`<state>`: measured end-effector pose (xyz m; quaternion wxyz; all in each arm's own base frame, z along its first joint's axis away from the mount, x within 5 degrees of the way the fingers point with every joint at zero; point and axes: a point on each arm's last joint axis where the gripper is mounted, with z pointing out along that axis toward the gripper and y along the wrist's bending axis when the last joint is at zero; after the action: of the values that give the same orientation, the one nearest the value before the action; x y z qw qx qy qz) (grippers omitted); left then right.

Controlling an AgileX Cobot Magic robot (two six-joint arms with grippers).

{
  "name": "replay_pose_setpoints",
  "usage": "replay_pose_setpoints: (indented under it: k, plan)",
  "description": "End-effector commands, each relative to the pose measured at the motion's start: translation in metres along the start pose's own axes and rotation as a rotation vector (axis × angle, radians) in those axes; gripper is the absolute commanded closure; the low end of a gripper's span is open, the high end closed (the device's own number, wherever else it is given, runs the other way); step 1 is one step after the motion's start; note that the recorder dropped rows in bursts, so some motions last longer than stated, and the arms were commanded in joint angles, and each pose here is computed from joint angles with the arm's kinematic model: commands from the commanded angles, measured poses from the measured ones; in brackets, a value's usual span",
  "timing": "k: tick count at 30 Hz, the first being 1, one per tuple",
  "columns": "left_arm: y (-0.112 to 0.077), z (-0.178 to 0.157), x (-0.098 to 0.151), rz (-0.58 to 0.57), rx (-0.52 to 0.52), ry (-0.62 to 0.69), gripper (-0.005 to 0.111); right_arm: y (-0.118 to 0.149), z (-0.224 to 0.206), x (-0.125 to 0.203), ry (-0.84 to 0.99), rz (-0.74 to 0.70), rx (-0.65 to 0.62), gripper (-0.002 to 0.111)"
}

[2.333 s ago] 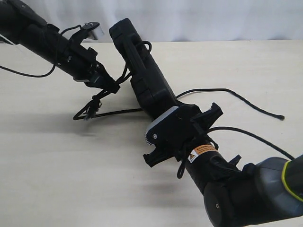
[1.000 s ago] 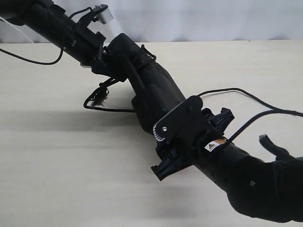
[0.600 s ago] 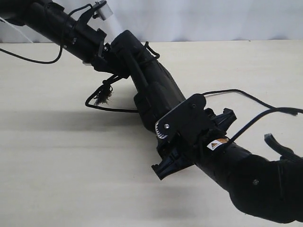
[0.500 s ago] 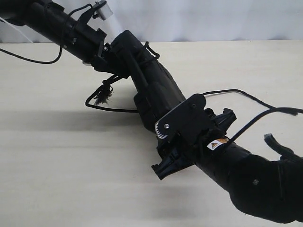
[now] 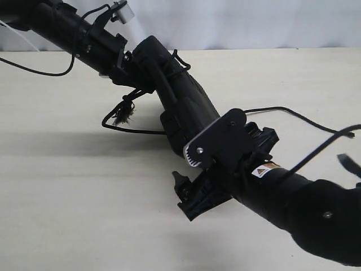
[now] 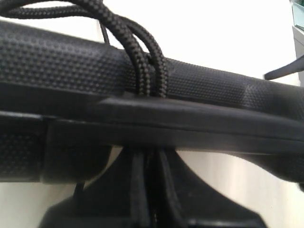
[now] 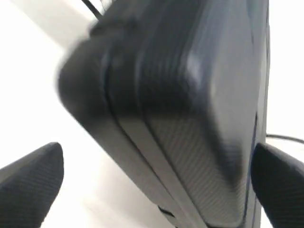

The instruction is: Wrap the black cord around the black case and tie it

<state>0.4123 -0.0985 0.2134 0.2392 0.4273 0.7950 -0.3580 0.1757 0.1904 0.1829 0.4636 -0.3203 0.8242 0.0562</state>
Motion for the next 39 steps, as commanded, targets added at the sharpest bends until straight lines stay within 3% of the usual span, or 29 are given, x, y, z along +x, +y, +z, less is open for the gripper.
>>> replay_pose_setpoints:
  k: [1, 5, 11, 13, 16, 20, 23, 24, 30, 34, 39]
  plan:
    - [-0.002, -0.003, -0.005, -0.009, 0.018, -0.047, 0.107, -0.004, -0.023, -0.015, -0.079, -0.002, -0.054, 0.0]
    - [-0.002, -0.003, -0.005, -0.009, 0.018, -0.047, 0.107, -0.01, -0.045, -0.026, -0.14, 0.002, -0.081, 0.0]
    - [-0.002, -0.003, -0.005, -0.009, 0.018, -0.047, 0.107, -0.034, -0.072, -0.054, -0.238, 0.18, -0.081, 0.0]
    - [-0.002, -0.003, -0.005, -0.009, 0.018, -0.047, 0.107, -0.05, -0.066, -0.073, -0.232, 0.236, -0.171, 0.0]
    - [-0.002, -0.003, -0.005, -0.007, 0.017, -0.042, 0.107, -0.096, -0.039, -0.098, -0.199, 0.382, -0.282, 0.0]
    - [-0.001, -0.003, -0.003, -0.001, 0.011, -0.027, 0.107, -0.166, 0.007, -0.097, -0.057, 0.551, -0.388, 0.0]
    - [-0.001, -0.003, -0.003, -0.001, 0.007, -0.028, 0.107, -0.197, 0.052, -0.093, 0.033, 0.644, -0.661, 0.0]
    - [-0.001, -0.003, -0.003, -0.001, 0.007, -0.028, 0.107, -0.202, 0.069, -0.091, 0.055, 0.676, -0.721, 0.0]
    - [-0.001, -0.003, -0.003, -0.001, 0.007, -0.028, 0.107, -0.215, 0.129, -0.077, 0.109, 0.757, -0.809, 0.004]
    - [-0.001, -0.003, -0.003, -0.001, 0.007, -0.028, 0.107, -0.22, 0.151, -0.074, 0.086, 0.797, -0.868, 0.019]
    - [-0.001, -0.003, -0.003, -0.001, 0.007, -0.028, 0.107, -0.21, 0.171, -0.066, 0.09, 0.852, -0.903, 0.021]
